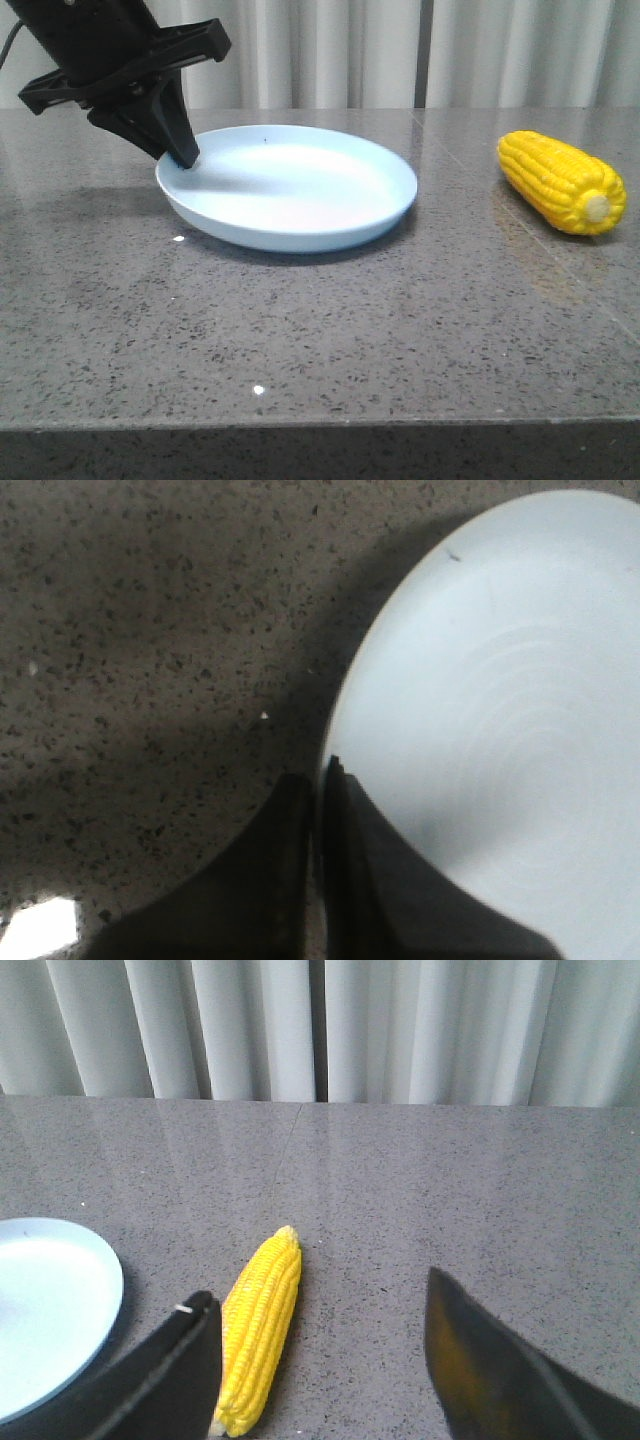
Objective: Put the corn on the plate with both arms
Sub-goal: 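Release the plate and lift the left gripper away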
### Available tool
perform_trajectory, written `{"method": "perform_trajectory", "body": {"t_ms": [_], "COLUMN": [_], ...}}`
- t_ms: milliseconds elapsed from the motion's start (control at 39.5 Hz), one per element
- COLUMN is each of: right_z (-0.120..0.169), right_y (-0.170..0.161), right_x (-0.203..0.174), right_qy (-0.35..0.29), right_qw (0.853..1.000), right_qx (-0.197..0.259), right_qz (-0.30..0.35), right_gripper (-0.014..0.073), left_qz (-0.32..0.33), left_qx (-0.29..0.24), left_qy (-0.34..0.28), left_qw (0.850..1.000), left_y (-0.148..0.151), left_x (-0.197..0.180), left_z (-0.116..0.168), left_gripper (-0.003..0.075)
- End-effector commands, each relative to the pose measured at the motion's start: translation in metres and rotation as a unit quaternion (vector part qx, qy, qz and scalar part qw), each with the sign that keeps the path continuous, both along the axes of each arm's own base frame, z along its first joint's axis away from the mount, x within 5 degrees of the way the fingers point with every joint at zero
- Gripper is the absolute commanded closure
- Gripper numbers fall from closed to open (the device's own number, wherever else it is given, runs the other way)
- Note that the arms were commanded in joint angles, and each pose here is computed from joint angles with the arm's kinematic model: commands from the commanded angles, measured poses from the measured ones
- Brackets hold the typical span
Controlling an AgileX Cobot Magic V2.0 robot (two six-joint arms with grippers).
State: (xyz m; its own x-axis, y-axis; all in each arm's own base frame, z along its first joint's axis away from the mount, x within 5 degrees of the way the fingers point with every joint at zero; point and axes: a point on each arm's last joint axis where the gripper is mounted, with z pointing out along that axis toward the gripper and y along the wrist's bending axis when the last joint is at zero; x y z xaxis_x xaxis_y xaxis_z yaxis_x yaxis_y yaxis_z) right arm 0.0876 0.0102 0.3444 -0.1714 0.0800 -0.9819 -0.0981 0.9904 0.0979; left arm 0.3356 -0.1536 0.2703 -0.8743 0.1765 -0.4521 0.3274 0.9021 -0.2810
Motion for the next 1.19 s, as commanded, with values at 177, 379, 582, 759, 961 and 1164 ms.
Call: {"method": "perform_trajectory", "body": {"t_ms": [177, 379, 582, 759, 961, 1164], "right_z": [0.018, 0.018, 0.018, 0.018, 0.018, 0.018], "right_y": [-0.001, -0.001, -0.001, -0.001, -0.001, -0.001], "right_x": [0.001, 0.001, 0.001, 0.001, 0.001, 0.001], "right_qy": [-0.049, -0.049, -0.049, -0.049, -0.049, -0.049], "right_qw": [0.999, 0.999, 0.999, 0.999, 0.999, 0.999], "right_qx": [0.002, 0.002, 0.002, 0.002, 0.002, 0.002], "right_qz": [-0.007, -0.007, -0.007, -0.007, -0.007, -0.007], "right_gripper": [0.0124, 0.0124, 0.0124, 0.0124, 0.0124, 0.0124], "left_qz": [0.006, 0.051, 0.127, 0.168, 0.180, 0.167], "left_qx": [0.005, 0.057, 0.122, 0.127, 0.110, 0.070], "left_qy": [-0.144, -0.227, -0.277, -0.296, -0.354, -0.454], "left_qw": [0.989, 0.971, 0.944, 0.932, 0.911, 0.872], "left_y": [0.009, 0.051, 0.103, 0.133, 0.144, 0.144], "left_x": [-0.003, -0.027, -0.060, -0.098, -0.149, -0.207], "left_z": [0.057, 0.108, 0.133, 0.126, 0.101, 0.069], "left_gripper": [0.0356, 0.0568, 0.0740, 0.0741, 0.0741, 0.0741]}}
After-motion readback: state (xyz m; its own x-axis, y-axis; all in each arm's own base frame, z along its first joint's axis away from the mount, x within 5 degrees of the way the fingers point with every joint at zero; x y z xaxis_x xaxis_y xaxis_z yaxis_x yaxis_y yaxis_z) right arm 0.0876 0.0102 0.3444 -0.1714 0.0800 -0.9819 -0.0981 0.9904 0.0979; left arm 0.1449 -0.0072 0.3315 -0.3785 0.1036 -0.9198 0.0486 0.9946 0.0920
